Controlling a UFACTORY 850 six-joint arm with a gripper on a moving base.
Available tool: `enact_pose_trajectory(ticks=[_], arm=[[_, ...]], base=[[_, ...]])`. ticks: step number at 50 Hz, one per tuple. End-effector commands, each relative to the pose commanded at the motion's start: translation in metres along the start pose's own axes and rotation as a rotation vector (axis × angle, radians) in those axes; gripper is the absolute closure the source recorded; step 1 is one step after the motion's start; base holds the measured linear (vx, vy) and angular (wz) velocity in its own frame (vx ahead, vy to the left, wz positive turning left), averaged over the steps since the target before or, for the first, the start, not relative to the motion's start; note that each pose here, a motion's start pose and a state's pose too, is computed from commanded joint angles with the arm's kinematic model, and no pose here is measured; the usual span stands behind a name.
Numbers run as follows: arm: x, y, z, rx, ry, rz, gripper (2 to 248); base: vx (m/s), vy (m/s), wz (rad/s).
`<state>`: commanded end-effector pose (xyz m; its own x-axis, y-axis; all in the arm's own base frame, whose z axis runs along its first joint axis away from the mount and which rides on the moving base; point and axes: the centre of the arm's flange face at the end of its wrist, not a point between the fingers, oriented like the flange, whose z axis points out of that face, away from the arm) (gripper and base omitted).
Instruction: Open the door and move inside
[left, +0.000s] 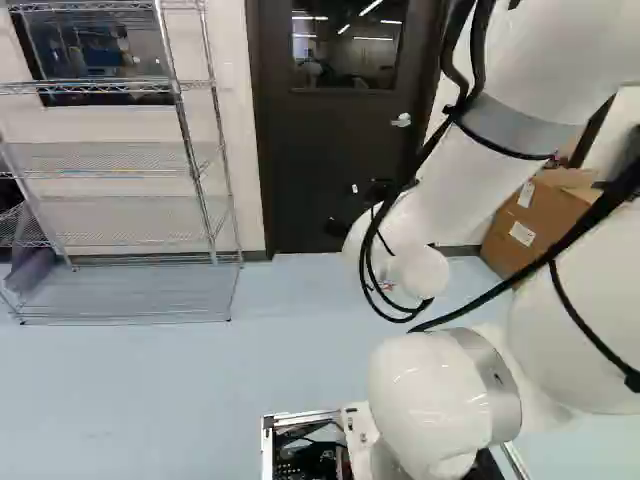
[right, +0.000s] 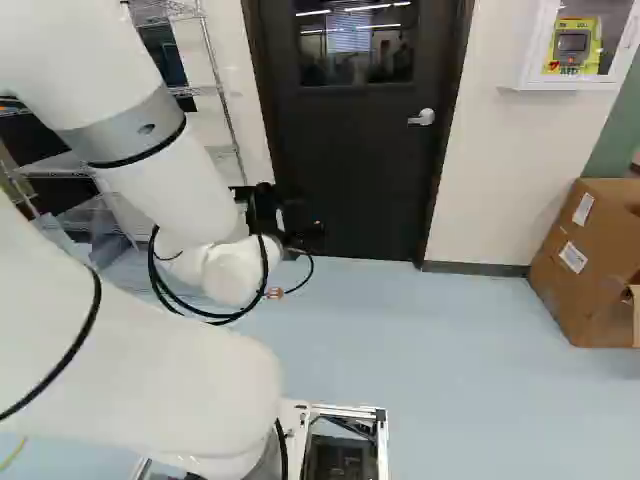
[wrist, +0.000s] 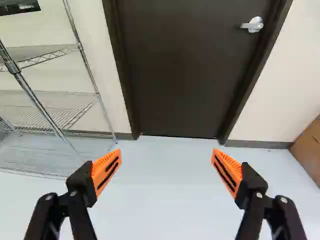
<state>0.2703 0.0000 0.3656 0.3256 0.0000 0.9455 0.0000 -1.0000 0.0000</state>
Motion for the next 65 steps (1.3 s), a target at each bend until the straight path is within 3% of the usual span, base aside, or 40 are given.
enact_pose_trajectory(ticks=[31, 65], arm=[[0.0, 0.0, 0.0, 0.0, 0.0, 0.0, 3], [0.0, 0.0, 0.0, 0.0, 0.0, 0.0, 3]], base=[[0.003, -0.009, 0.018], [0.135, 0.051, -0.03]])
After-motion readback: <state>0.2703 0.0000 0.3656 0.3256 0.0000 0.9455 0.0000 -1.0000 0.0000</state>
